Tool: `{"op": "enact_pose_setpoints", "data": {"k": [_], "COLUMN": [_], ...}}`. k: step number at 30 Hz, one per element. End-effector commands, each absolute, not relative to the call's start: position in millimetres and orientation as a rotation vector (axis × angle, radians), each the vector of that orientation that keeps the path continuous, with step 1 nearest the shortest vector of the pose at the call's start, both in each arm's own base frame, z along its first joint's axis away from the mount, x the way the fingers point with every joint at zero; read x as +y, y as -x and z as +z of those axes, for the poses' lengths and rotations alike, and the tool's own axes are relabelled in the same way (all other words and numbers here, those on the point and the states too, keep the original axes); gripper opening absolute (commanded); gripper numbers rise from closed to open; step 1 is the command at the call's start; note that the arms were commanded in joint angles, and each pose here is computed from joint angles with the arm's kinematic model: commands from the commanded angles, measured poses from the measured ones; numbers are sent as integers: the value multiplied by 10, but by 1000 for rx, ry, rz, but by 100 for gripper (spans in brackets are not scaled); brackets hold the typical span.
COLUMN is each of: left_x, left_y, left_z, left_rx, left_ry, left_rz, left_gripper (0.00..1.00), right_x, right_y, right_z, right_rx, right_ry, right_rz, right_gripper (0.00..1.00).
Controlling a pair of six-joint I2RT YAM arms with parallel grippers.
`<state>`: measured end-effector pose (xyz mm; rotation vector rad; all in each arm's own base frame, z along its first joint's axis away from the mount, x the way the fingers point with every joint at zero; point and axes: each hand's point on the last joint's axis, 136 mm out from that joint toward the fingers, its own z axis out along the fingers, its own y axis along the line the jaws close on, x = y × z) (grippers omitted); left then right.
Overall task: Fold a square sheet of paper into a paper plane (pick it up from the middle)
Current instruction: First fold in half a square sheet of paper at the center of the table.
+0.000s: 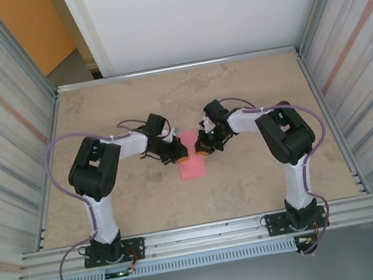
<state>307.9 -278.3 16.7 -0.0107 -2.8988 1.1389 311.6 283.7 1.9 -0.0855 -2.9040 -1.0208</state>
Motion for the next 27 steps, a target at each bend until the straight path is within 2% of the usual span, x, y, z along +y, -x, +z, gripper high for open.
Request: {"op": "enact_pose_setpoints", "data": {"k": [1,6,12,20,27], "left_x": [-2289,-2223,-2653,-3029,-2815], "left_y": [-3023,-3201,-3262,-3278,-3401], "left_z": [31,379,731,491,167], "left_rx": [-2934,-2990,-2968,-2908,-2937], "left_ry": [-146,-144,2,82,51], "left_rz": [990,1091,1308,1302,1199], "left_gripper": [12,12,12,13,12], "right_x": [1928,1951,1977,1988,1962], "right_y": [-2323,-2352,-2382,-2389,-2365], "right_z": [-1005,-981,-953,-948,-964], "right_rx": [-2813,-2815,-2822,-2821,-2820], "right_ry": [236,230,223,217,208], "right_rz": [-273,-277,-288,-297,-283], "right_gripper": [3,3,3,3,3]}}
